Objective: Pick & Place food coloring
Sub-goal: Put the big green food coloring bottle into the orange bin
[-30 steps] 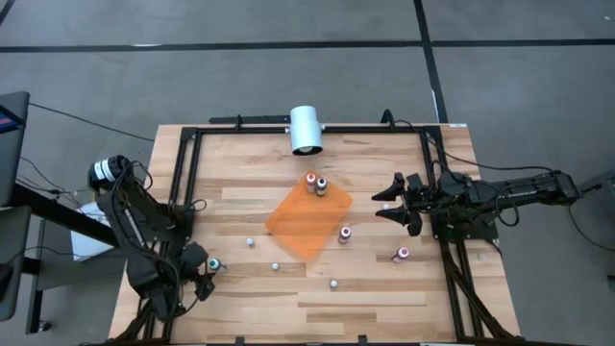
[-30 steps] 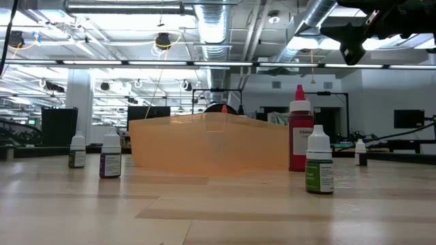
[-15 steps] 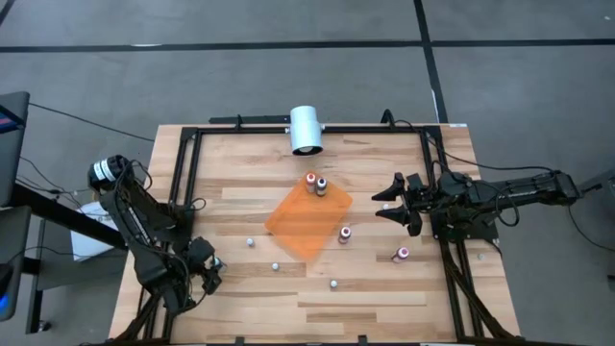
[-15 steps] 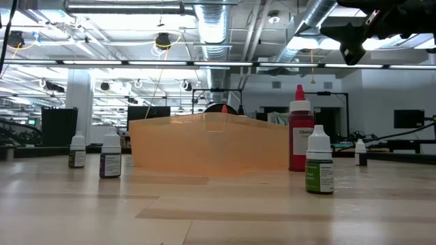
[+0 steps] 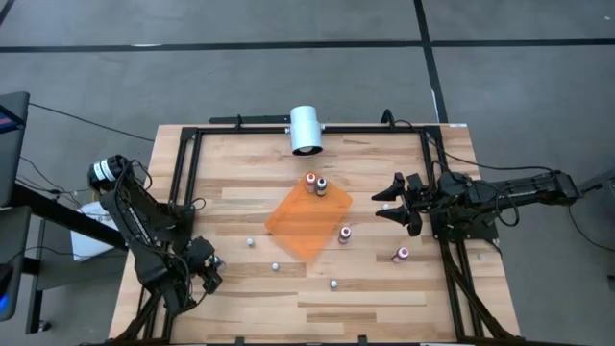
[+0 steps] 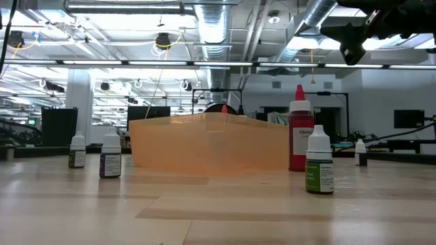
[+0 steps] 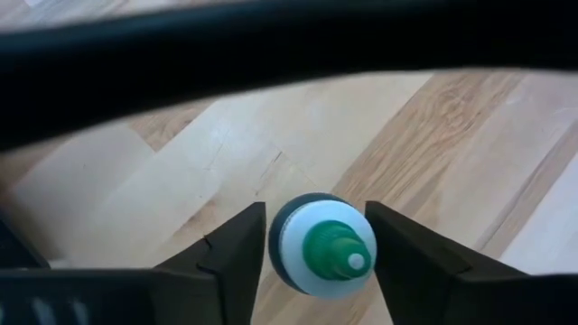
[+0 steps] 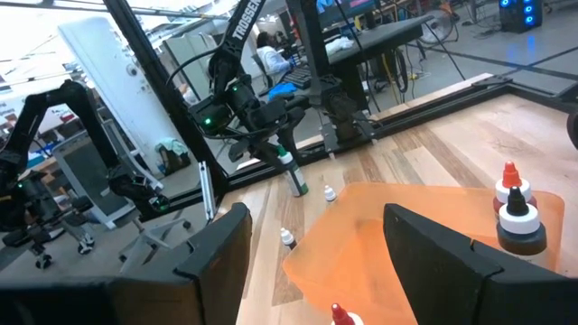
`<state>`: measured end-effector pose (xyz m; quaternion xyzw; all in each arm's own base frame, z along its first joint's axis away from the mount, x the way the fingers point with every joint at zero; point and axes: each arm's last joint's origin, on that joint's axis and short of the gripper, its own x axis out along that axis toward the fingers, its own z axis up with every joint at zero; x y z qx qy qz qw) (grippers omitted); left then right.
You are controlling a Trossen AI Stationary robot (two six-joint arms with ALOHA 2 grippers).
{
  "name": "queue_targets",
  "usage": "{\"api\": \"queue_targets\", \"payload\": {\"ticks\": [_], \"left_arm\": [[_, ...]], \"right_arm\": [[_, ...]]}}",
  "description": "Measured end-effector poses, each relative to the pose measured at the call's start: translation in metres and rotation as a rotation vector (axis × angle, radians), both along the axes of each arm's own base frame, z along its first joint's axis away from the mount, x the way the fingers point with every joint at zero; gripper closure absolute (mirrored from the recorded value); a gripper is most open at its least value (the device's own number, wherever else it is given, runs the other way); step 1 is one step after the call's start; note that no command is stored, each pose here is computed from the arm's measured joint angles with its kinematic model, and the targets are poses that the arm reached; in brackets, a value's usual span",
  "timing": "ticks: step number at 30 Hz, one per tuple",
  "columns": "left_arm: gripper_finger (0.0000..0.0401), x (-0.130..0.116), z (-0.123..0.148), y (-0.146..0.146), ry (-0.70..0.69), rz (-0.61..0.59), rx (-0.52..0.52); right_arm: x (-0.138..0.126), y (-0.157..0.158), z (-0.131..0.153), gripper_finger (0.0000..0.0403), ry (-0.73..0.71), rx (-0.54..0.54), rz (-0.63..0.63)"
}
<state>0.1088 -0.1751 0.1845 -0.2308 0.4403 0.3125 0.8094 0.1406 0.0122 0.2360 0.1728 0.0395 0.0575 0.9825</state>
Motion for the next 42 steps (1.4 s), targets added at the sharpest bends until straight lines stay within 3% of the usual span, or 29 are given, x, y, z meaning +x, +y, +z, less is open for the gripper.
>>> {"api": "queue_targets", "payload": {"ticks": [6,19,26,36,42], "left_arm": [[0.0257,0.000,0.000,-0.001,-0.008,0.002,-0.008],[0.0259,0.002,0.004,-0.001,-0.062,0.035,-0.010],[0.0259,0.003,0.031,0.003,-0.211,0.031,0.033],[0.0256,0.000,0.082,0.025,-0.607,-0.045,0.111],[0.0256,-0.004,0.103,0.035,-0.718,-0.099,0.151]], "right_arm": [[0.000,0.000,0.000,0.0163,0.000,0.000,0.000],[0.000,0.000,0.000,0.0163,0.000,0.000,0.000],[0.000,0.000,0.000,0.0163,0.000,0.000,0.000],[0.000,0.000,0.000,0.0163,0.001,0.000,0.000],[0.000,0.000,0.000,0.0163,-0.001,-0.010,0.001]]}}
